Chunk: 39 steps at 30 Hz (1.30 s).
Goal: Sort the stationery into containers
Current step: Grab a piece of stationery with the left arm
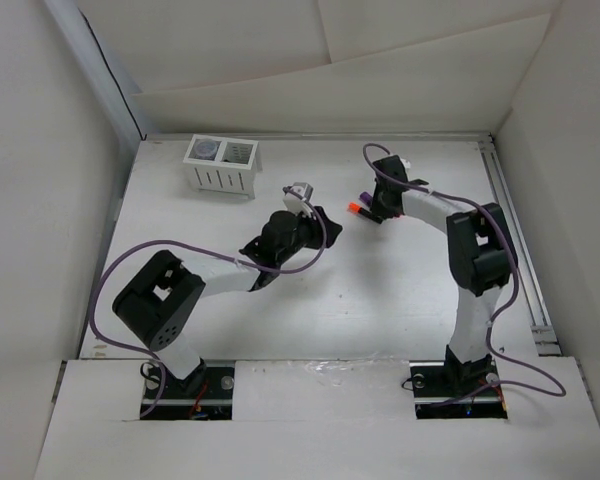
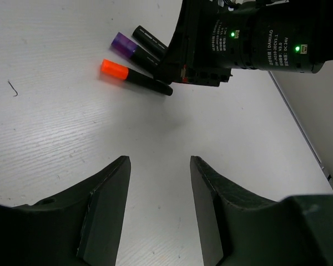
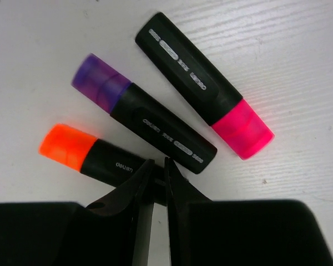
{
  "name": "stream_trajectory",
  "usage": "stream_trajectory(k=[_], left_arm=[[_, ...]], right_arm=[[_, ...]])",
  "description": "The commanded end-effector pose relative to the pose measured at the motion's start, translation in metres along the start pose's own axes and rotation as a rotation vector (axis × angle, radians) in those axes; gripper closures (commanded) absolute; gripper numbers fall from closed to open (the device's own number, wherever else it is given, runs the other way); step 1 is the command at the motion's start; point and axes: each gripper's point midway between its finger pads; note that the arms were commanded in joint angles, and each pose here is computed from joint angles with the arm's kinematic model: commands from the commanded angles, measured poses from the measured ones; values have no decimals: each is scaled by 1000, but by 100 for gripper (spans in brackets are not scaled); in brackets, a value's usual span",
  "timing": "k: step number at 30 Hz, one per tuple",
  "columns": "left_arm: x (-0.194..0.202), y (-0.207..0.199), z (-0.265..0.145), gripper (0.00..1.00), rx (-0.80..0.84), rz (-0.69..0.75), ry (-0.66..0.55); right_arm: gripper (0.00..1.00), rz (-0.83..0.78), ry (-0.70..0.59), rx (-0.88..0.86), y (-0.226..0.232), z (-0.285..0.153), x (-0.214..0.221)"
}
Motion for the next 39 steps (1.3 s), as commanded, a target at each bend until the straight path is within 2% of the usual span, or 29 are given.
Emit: stream_trajectory(k=[1,5,8,12,18,26,27,29,32,33,35,38,39], left_arm=[[-21,-1,-6,56,3,10,-70],[-17,0,-10,56,4,1,-70],[-23,-2,-11,56,10,0,-87],[-21,-2,-11,56,7,0,-79],[-12,9,-7,55,-55,2,-27],[-8,21,10,46,-125,8,9],[-4,23,16,43,-131,27,26],[-14,20,28,39,-130,52,25],[4,19,48,37,-133,126,99],[-12,15,59,37,-135,138,74],[11,19,74,37,-145,184,152],[12,21,99,37,-159,210,175],[4,18,107,37,-158,222,176]], right_arm=[[81,-46,4,60,-8,-4,-4],[81,-74,-11,120,-17,-7,-12],[85,-113,15,144,-17,-5,-1],[85,-146,28,137,-14,-9,11],[85,-190,59,35,16,-26,36],[85,-156,-12,-58,34,-59,10],[83,-144,-20,-55,29,-63,5],[69,-118,-80,-80,28,-80,-11],[58,-37,-155,-96,16,-105,-32],[56,-12,-195,-106,16,-113,-39],[53,57,-250,-125,2,-131,-49],[53,118,-312,-130,-12,-150,-55],[53,152,-360,-179,-10,-169,-65]])
Point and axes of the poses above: each gripper's point midway between its finger pads, its own z axis out along the fingers, its own y axis along the line the jaws close on, x = y × z, and after that the axes turned 12 degrees about z, right-handed
